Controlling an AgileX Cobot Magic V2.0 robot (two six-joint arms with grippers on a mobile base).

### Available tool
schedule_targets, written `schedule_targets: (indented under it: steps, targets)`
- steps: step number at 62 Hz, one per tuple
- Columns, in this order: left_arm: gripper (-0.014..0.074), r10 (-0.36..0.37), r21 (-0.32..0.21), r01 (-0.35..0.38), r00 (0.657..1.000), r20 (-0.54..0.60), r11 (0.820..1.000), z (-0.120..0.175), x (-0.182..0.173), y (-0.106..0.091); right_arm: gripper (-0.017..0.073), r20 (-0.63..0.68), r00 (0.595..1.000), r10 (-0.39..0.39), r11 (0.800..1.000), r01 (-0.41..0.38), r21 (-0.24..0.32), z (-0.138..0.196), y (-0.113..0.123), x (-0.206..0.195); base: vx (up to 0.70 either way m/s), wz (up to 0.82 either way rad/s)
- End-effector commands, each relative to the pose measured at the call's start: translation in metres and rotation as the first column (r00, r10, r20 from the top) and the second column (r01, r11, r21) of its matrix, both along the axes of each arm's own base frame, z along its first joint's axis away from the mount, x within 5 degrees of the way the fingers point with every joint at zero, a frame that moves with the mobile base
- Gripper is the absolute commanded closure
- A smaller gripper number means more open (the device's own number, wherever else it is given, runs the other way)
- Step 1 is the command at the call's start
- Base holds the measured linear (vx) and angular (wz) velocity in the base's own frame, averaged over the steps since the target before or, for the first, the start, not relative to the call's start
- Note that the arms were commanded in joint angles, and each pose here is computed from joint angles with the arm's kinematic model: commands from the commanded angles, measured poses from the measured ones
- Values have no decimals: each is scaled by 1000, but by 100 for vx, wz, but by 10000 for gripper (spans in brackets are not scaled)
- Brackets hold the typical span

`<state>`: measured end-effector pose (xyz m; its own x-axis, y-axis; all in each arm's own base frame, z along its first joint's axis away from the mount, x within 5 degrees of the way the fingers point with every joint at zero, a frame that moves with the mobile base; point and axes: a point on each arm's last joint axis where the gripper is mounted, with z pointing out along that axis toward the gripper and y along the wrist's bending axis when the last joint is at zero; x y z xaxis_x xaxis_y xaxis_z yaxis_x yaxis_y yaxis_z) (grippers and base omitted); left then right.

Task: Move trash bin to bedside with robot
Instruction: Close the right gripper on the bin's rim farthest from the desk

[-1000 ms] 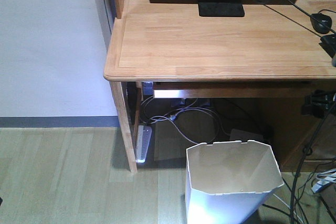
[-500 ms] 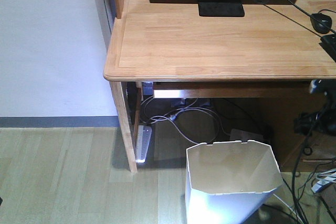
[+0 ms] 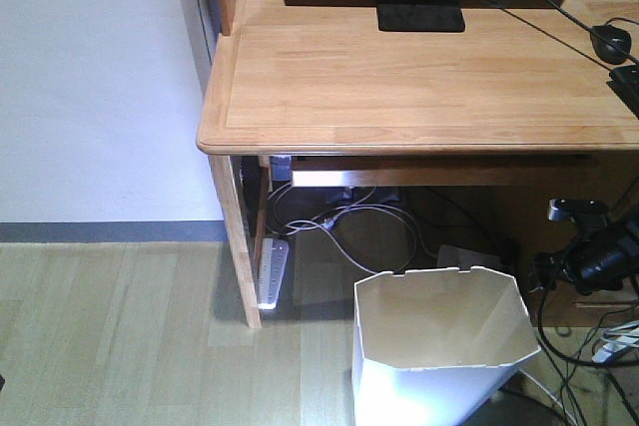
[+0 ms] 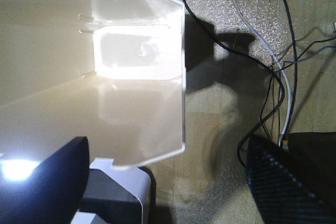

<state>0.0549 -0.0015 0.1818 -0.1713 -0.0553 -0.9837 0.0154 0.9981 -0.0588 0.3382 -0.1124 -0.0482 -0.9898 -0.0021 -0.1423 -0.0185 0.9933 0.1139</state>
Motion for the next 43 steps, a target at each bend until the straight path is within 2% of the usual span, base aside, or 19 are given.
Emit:
schedule_targets:
  steps: [1,11,17,43]
  targets:
    - [599,-3,-14,4,998,55,1000,-3,1,0,-13,64,998,22,999,-21,-25,4,-1,23,0,0]
    - [599,-3,-14,4,998,55,1000,-3,1,0,-13,46,997,54,999,-54,-6,-22,6,36,0,0]
    - [599,-3,-14,4,998,55,1000,-3,1,0,-13,52,997,64,998,-63,-18,-35,8,42,0,0]
    - [599,-3,-14,4,998,55,1000,-3,1,0,-13,24,999,48,999,-48,-21,-87,6,44,0,0]
